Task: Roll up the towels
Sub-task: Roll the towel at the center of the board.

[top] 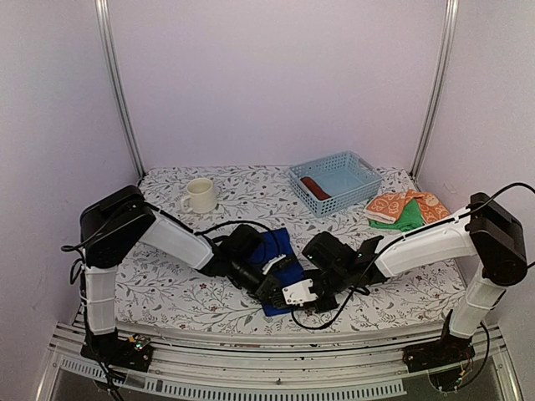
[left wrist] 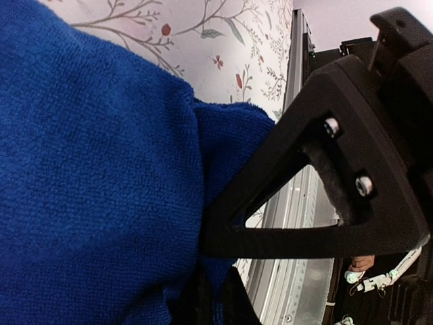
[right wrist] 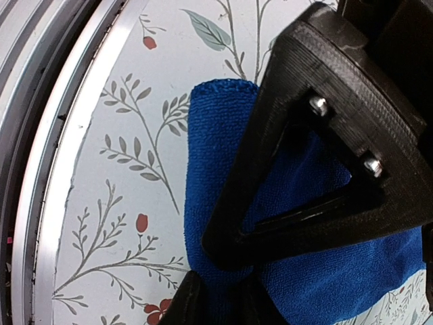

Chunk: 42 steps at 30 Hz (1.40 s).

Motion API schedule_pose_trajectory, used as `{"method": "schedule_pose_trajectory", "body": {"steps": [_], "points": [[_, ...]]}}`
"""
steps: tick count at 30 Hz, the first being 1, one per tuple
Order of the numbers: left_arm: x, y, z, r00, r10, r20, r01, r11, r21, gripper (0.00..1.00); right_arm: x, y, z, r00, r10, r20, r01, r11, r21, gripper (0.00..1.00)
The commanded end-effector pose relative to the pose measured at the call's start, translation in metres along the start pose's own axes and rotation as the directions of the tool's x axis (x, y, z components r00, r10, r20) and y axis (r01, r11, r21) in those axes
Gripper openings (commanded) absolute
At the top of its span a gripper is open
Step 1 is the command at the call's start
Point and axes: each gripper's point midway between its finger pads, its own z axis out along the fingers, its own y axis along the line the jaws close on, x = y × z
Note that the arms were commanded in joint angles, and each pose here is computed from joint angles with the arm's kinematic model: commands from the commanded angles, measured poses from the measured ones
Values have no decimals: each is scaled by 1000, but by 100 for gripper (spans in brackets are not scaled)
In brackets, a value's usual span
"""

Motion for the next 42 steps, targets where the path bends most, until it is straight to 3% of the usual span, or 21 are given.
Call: {"method": "schedule_pose_trajectory", "body": {"steps": [1,5,8,12,16,19,21,24,27,29,31,36,42], "points": [[24,25,-2,995,-83,-55,79,994,-72,0,15,12,12,998,5,-55,-7,999,-36,20],[21,26,-12,998,-54,-24,51,994,-92,0,18,26,14,998,21,-67,-28,993,-117,9],[11,16,-34,998,10,65,-1,990,-142,15,7,44,6,996,75,-41,-83,966,-245,6],[6,11,-62,988,63,141,-27,970,-242,30,-6,63,-11,974,221,-37,-215,875,-433,4],[4,1,-92,966,157,207,-73,929,-362,44,-15,63,-26,924,377,-64,-339,729,-594,4],[4,-18,-115,931,263,252,-138,894,-426,44,-17,49,-32,858,501,-117,-432,578,-692,4],[3,-35,-131,888,360,285,-192,856,-481,42,-11,45,-33,800,560,-214,-506,440,-742,4],[2,-60,-149,794,530,298,-280,754,-594,37,0,32,-18,753,605,-259,-545,351,-761,4],[9,-93,-150,689,673,270,-408,667,-623,34,20,31,6,711,615,-341,-610,300,-733,4],[13,-106,-142,652,719,243,-471,634,-613,34,31,32,20,676,622,-396,-662,275,-698,4],[18,-109,-126,643,743,186,-519,601,-608,36,35,30,28,651,633,-419,-688,259,-677,4],[26,-109,-76,584,811,-28,-648,445,-618,43,29,16,29,630,654,-419,-706,257,-660,4],[13,-67,-33,571,766,-294,-692,257,-675,48,31,8,27,611,650,-453,-743,273,-610,4]]}}
